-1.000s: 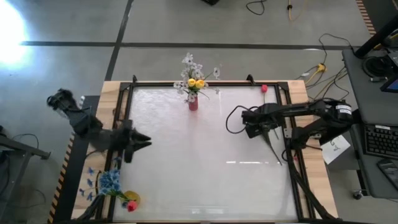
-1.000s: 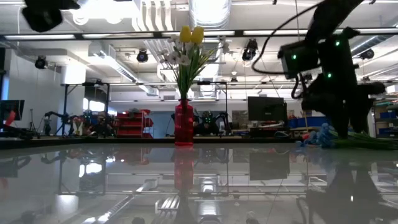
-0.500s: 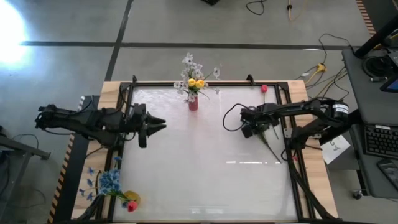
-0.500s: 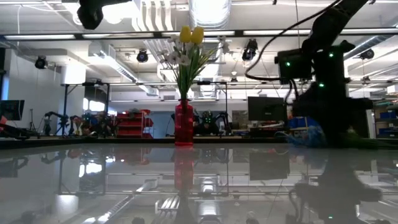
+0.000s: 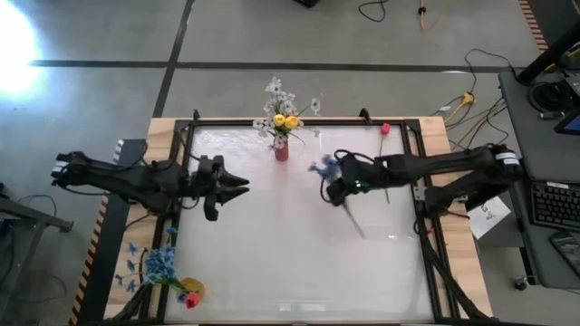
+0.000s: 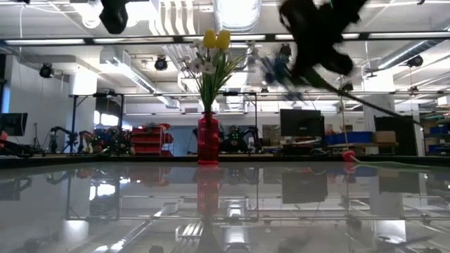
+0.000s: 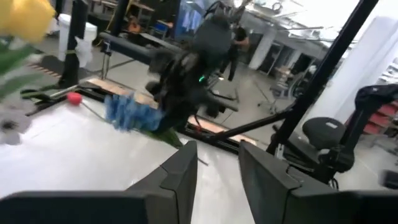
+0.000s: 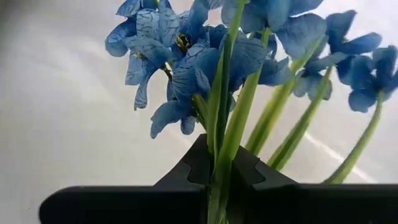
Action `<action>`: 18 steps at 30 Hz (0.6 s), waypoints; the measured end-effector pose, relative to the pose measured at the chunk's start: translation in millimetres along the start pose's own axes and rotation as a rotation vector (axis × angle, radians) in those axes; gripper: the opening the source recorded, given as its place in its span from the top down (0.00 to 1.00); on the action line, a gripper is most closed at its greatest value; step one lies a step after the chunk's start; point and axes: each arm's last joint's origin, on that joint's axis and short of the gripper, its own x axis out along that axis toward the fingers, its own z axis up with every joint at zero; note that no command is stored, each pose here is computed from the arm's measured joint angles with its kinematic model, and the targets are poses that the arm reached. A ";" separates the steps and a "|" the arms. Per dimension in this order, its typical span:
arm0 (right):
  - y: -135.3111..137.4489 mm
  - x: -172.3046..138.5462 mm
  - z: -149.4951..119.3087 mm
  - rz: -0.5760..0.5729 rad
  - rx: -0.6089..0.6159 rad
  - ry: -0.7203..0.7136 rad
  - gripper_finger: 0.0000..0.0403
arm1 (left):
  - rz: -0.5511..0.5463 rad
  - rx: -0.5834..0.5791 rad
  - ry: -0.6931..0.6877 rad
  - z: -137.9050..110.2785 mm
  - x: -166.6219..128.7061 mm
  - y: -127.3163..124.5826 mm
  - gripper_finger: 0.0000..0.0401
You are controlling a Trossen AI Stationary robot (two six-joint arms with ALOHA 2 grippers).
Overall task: Sort flowers into vase by color
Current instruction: Put the blue flowers into the yellow vase
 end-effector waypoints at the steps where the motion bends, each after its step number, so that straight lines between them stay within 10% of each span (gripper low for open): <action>1: 15.3 -6.4 3.9 0.067 -0.029 -0.050 0.97 | -0.004 0.000 -0.005 -4.1 3.0 1.0 0.73; 9: 99.4 -45.3 45.8 0.323 -0.205 -0.390 0.97 | -0.030 -0.056 0.013 -25.7 32.3 7.1 0.56; 18: 138.2 -39.0 65.6 0.401 -0.440 -0.409 0.97 | -0.102 -0.013 0.014 -11.0 77.6 -3.2 0.43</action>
